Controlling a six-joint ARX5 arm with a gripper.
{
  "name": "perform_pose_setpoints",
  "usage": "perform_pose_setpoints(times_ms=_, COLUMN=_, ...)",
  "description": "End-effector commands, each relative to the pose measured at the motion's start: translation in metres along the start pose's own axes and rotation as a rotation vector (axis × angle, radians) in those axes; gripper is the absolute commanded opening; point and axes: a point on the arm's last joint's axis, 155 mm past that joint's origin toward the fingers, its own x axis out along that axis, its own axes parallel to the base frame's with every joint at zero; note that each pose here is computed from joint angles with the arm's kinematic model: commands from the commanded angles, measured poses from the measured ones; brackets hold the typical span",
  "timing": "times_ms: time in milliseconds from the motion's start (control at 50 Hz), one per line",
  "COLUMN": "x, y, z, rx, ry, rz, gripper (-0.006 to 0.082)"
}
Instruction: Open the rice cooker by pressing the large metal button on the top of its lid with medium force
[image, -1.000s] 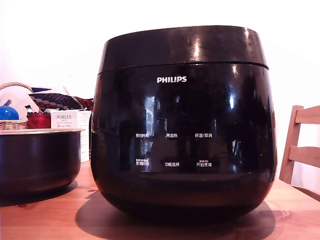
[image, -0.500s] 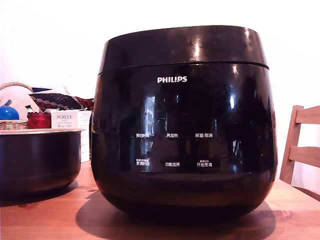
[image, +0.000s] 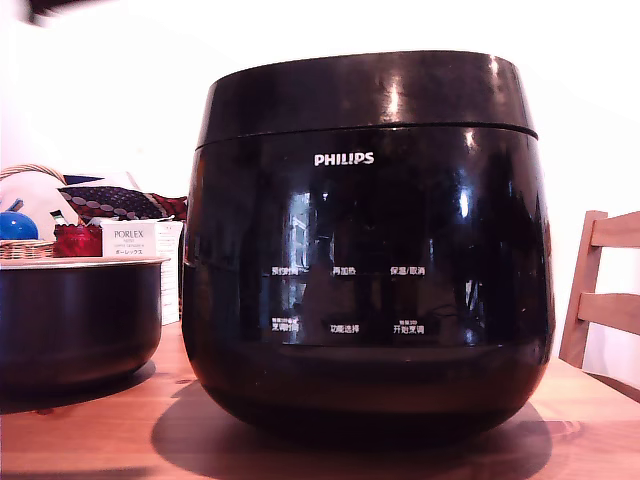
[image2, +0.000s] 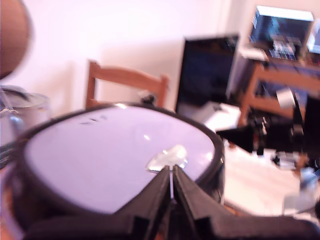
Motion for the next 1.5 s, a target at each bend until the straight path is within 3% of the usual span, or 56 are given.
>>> perform_pose_setpoints(times_ms=0, x=0.006, y=-0.004, z=0.012, rx=0.049, ry=-0.030, rz=-0.008, gripper=-0.0022)
perform_pose_setpoints(times_ms=220, x=0.030, y=-0.010, z=0.015, rx=0.105, ry=-0.040, rz=-0.028, gripper=-0.0022)
perform_pose_setpoints(times_ms=780, x=0.074, y=-0.001, z=-0.002, rx=0.109, ry=0.037, rz=-0.014, gripper=-0.0022)
perform_pose_setpoints(times_ms=1480, x=0.076, y=0.005, z=-0.025, rx=0.114, ry=0.122, rz=0.025, gripper=-0.0022)
